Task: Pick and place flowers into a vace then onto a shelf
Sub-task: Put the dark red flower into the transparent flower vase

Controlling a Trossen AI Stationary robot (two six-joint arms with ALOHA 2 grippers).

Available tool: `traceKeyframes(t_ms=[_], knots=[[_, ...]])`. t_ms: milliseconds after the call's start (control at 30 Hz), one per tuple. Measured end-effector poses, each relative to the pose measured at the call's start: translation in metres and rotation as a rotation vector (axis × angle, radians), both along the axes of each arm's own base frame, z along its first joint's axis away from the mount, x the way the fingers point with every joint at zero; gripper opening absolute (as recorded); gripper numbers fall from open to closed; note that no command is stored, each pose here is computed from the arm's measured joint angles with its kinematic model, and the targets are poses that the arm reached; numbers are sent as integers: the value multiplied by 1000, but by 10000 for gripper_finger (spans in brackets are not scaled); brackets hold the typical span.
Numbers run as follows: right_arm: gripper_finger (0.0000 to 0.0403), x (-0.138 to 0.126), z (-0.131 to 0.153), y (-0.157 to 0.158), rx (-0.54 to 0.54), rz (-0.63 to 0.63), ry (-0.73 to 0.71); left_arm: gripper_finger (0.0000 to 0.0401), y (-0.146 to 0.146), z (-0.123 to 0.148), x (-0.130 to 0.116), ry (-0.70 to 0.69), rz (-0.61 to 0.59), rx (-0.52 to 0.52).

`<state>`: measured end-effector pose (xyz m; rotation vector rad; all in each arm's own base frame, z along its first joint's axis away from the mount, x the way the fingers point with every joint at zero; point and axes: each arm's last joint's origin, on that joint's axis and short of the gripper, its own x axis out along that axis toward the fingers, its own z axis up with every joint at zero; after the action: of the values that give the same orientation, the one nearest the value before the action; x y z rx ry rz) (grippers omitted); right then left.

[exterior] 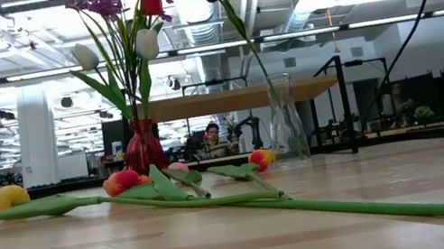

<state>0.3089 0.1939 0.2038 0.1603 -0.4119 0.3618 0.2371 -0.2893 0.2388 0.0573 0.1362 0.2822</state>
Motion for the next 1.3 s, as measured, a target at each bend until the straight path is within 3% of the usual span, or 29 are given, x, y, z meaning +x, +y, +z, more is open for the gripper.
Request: traceKeyframes(t_ms=[367, 467, 633, 933, 1133, 1300], knots=[[153, 8, 12, 0, 3, -22, -48, 0, 0, 0, 0, 3, -6, 0], [119, 8, 13, 1, 1, -25, -50, 0, 0, 0, 0, 5, -7, 2], [14, 8, 13, 0, -19, -39, -57, 0, 0, -1, 0, 12, -19, 6], [3, 9, 18, -1, -46, -112, 68, 0, -3, -3, 0, 57, -127, -3], [1, -1, 43, -10, -123, -189, 227, 0, -2, -6, -3, 65, -79, 41], [1, -15, 60, -21, -126, -208, 373, 0, 0, -5, -3, 48, -17, 60]])
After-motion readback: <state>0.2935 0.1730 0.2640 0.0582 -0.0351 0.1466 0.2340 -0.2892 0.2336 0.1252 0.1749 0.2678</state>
